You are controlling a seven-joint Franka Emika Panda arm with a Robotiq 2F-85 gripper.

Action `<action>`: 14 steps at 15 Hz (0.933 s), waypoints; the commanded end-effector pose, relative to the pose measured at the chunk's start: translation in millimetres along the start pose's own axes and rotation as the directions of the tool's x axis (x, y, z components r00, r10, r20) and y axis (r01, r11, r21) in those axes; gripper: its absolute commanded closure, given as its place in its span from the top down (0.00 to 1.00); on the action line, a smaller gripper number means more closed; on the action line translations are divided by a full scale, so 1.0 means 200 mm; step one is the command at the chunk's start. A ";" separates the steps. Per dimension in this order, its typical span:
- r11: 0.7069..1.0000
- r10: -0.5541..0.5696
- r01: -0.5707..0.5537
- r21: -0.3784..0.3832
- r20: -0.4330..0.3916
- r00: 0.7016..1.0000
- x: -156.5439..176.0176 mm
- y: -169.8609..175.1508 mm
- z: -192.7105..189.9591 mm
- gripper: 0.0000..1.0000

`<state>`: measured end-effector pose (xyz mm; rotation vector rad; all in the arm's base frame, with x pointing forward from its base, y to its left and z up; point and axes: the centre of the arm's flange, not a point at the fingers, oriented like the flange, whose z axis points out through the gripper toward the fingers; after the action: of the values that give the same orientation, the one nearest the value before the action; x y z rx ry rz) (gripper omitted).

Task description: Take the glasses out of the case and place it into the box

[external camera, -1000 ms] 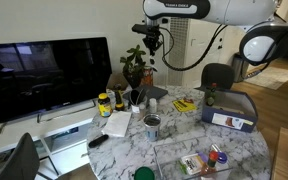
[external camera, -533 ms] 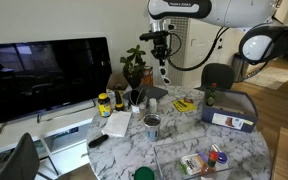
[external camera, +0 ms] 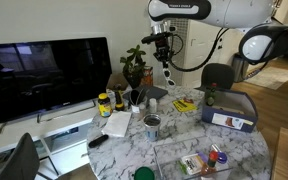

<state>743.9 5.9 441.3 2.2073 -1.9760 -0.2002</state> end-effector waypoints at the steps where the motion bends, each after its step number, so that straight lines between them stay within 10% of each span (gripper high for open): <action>1: 0.984 -0.103 0.111 -0.139 0.065 0.993 0.01 0.18 0.13 0.03; 8: 0.944 -0.297 0.328 -0.040 0.334 0.894 -0.25 0.39 0.19 0.03; 13: 0.850 -0.511 0.523 0.066 0.347 0.786 -0.40 0.41 0.13 0.03; 14: 0.889 -0.438 0.458 0.020 0.332 0.835 -0.32 0.09 -0.02 0.11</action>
<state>719.8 68.1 448.7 2.7102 -1.5062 -0.7243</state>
